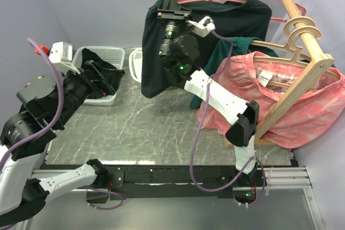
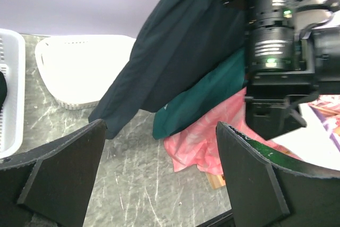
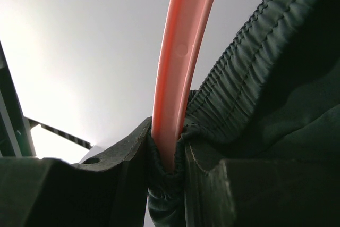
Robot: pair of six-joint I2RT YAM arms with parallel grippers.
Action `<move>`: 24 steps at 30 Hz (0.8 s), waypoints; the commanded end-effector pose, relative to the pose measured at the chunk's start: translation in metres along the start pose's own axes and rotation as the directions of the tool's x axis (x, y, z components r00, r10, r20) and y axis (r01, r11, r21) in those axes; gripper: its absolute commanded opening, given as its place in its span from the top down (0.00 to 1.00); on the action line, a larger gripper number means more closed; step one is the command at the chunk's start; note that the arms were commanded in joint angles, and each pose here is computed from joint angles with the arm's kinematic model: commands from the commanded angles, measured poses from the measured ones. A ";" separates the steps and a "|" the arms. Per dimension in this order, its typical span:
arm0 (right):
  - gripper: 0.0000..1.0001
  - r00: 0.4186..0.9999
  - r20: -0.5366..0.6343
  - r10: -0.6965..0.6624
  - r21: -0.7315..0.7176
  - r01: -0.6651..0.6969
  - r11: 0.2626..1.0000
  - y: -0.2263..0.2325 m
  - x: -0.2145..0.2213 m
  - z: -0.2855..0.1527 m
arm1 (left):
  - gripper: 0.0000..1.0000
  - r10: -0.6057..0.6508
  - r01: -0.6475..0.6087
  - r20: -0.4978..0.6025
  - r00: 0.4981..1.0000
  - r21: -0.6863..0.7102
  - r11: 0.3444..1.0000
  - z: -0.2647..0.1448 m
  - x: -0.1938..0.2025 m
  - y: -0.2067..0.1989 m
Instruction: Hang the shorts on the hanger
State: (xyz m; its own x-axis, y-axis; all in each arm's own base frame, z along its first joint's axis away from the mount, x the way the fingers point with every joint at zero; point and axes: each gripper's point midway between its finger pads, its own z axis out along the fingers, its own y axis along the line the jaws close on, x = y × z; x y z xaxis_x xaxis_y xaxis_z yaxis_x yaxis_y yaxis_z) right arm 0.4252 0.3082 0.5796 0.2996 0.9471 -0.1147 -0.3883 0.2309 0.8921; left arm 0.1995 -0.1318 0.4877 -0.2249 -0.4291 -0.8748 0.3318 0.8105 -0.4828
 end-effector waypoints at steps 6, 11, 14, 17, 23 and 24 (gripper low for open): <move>1.00 0.984 0.166 0.059 -0.005 -0.059 0.998 0.034 -0.098 0.016 | 0.11 -0.025 0.025 -0.005 1.000 0.044 0.999 0.013 0.003 -0.012; 1.00 0.974 0.212 0.074 0.043 -0.085 0.995 0.026 -0.118 0.022 | 0.11 -0.020 0.021 -0.020 1.000 0.040 0.999 0.018 0.008 -0.013; 1.00 0.970 0.224 0.090 0.058 -0.106 0.993 0.020 -0.126 0.026 | 0.11 -0.020 0.021 -0.021 1.000 0.043 0.999 0.018 0.009 -0.013; 1.00 0.964 0.239 0.115 0.060 -0.133 0.989 0.018 -0.136 0.031 | 0.11 -0.022 0.023 -0.026 0.999 0.042 0.999 0.020 0.011 -0.013; 1.00 0.942 0.292 0.165 0.088 -0.199 0.976 0.011 -0.155 0.039 | 0.11 -0.020 0.022 -0.035 0.999 0.049 0.999 0.022 0.014 -0.014; 1.00 0.937 0.300 0.178 0.088 -0.213 0.973 0.012 -0.159 0.040 | 0.10 -0.019 0.020 -0.034 0.999 0.048 0.999 0.022 0.014 -0.014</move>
State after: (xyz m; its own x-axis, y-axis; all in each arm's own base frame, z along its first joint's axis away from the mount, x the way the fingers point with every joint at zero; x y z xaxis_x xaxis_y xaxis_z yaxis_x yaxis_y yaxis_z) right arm 0.4354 0.1987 0.5899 0.4564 0.8897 0.0055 -0.2968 0.1465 0.9436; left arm 0.2112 -0.1525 0.4722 -0.2739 -0.3992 -0.8750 0.3475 0.8072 -0.4770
